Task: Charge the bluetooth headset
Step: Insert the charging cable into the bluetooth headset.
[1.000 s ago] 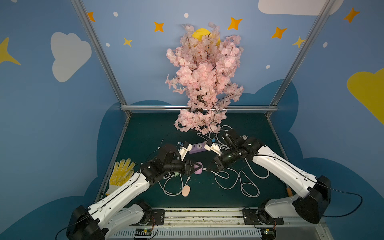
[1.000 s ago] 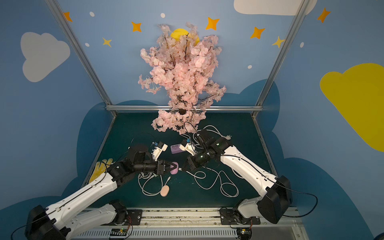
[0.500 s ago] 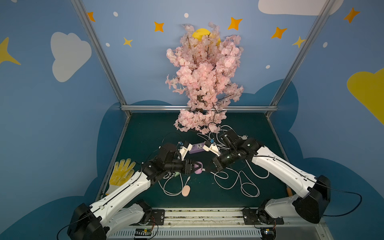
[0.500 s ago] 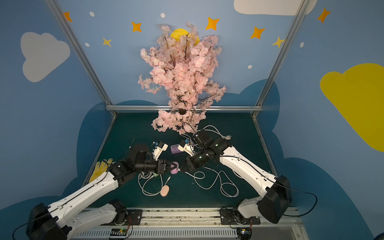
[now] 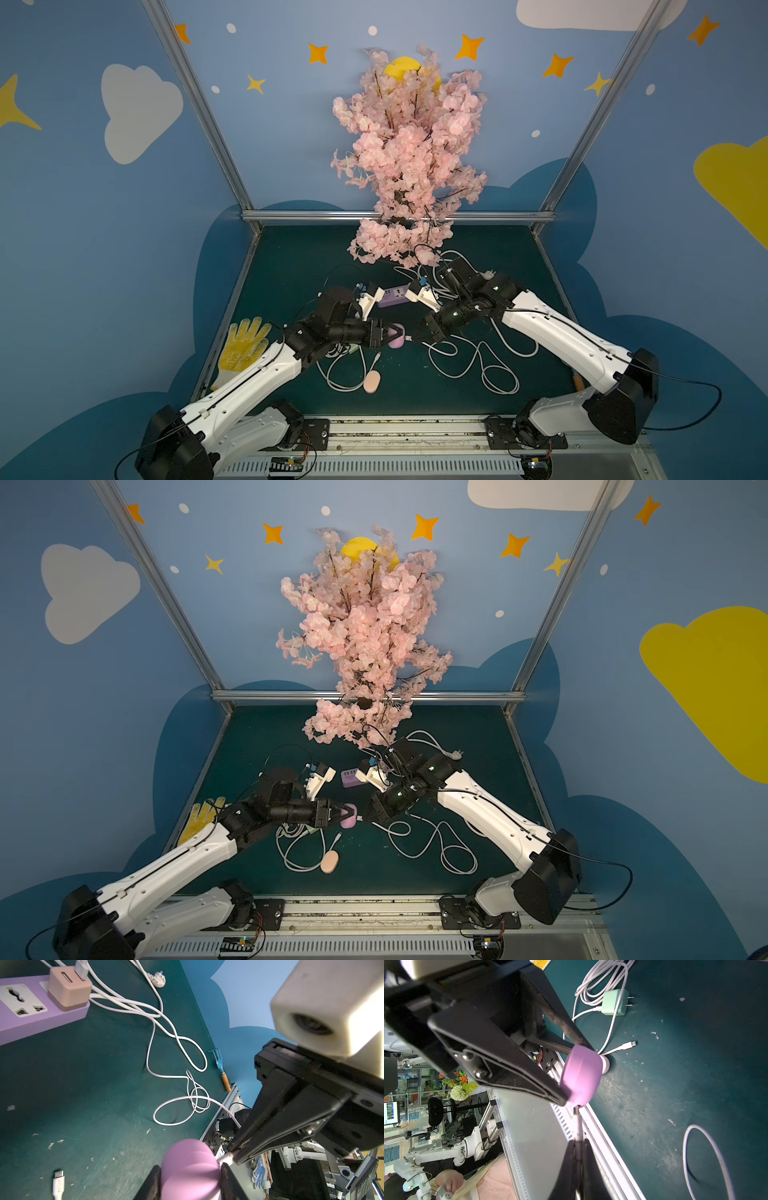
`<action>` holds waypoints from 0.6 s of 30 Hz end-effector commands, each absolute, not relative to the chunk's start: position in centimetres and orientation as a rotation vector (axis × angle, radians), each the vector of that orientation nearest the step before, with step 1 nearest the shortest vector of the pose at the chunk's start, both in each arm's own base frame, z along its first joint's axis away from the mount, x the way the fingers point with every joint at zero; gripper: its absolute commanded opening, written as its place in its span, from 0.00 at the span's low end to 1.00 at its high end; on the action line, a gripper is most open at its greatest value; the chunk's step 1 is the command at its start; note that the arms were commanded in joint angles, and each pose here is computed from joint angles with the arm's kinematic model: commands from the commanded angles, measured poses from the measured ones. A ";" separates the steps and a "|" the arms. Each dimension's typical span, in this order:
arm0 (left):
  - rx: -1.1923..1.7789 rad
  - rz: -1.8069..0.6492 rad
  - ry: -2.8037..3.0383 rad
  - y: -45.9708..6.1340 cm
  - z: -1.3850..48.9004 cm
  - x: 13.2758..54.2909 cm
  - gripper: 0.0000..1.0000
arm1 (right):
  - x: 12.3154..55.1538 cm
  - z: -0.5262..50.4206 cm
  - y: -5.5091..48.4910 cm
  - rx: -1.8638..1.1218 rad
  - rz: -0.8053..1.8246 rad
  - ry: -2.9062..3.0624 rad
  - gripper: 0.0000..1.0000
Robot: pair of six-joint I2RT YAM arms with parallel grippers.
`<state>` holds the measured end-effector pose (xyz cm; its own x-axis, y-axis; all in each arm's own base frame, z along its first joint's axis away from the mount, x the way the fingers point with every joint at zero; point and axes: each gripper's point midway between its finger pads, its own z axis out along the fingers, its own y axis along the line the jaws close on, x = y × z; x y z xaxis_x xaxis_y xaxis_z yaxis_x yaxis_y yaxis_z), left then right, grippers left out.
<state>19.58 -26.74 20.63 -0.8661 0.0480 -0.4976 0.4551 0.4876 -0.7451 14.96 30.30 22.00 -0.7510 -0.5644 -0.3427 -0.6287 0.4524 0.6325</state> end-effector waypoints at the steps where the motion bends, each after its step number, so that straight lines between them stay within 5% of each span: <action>1: 0.470 -1.416 2.278 -27.3 21.9 18.8 0.03 | 15.6 23.0 30.9 -1.090 1.182 2.557 0.00; 18: 0.477 -1.496 2.233 -28.2 23.8 19.0 0.03 | 15.1 21.9 31.0 -1.183 1.028 2.582 0.00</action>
